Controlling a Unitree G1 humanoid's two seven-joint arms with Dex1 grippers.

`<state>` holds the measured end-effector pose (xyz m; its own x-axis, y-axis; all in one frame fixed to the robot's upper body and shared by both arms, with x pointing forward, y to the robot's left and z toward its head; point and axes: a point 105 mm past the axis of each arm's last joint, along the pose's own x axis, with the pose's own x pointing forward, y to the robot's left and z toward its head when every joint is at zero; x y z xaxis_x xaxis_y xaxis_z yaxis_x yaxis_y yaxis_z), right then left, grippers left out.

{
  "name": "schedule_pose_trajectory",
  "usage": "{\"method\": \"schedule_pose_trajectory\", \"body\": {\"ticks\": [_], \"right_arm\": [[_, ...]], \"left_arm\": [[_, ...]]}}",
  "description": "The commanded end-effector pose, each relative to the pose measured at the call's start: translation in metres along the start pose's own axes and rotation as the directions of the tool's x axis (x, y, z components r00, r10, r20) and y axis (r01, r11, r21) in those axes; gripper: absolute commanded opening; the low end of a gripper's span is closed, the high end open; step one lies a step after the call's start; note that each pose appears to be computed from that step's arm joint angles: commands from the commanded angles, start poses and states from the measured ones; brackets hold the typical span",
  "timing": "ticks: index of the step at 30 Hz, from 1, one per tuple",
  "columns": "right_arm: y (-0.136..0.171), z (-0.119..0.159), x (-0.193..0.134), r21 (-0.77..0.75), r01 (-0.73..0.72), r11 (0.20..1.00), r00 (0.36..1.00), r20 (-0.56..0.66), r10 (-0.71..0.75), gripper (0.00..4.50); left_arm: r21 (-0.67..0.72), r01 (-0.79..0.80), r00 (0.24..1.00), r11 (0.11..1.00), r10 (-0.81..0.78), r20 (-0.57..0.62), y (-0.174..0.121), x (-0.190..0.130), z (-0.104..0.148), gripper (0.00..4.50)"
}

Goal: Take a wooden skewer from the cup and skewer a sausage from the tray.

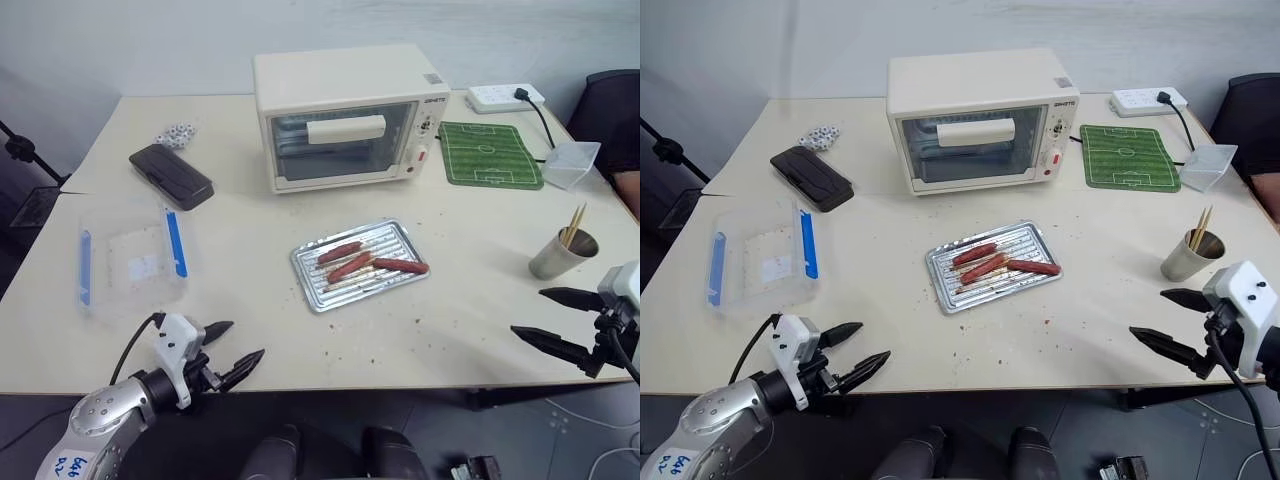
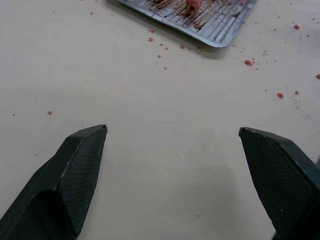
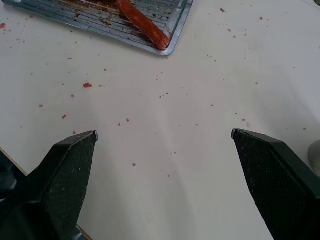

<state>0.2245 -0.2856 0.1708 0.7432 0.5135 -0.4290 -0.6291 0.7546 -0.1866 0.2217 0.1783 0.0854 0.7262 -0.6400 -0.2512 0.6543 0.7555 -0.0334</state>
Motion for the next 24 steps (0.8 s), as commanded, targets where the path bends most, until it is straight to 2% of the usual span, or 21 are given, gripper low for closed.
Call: {"method": "schedule_pose_trajectory", "body": {"ticks": [1,13,17,20,24], "right_arm": [[-0.002,0.008,-0.003,-0.039,0.02,0.999,1.0,0.02,-0.019,4.5],[-0.004,0.002,-0.001,-0.037,0.046,0.998,0.999,-0.002,-0.046,4.5],[-0.002,0.009,0.0,0.001,0.066,0.998,0.996,0.053,-0.066,4.5],[0.003,0.012,0.002,-0.011,0.104,0.995,0.993,0.066,-0.103,4.5],[0.008,0.031,0.0,0.017,0.149,0.989,0.977,0.15,-0.15,4.5]], "left_arm": [[0.023,-0.003,1.0,1.0,0.003,0.017,0.002,0.0,0.005,4.47],[-0.001,-0.006,0.999,1.0,0.006,0.044,0.003,0.007,0.013,4.47],[0.023,0.045,0.996,0.999,-0.047,0.079,0.002,0.013,0.024,4.47],[0.047,0.08,0.991,0.996,-0.084,0.101,0.004,0.02,0.039,4.47],[0.084,0.223,0.959,0.971,-0.234,0.159,-0.001,0.028,0.08,4.47]]}}
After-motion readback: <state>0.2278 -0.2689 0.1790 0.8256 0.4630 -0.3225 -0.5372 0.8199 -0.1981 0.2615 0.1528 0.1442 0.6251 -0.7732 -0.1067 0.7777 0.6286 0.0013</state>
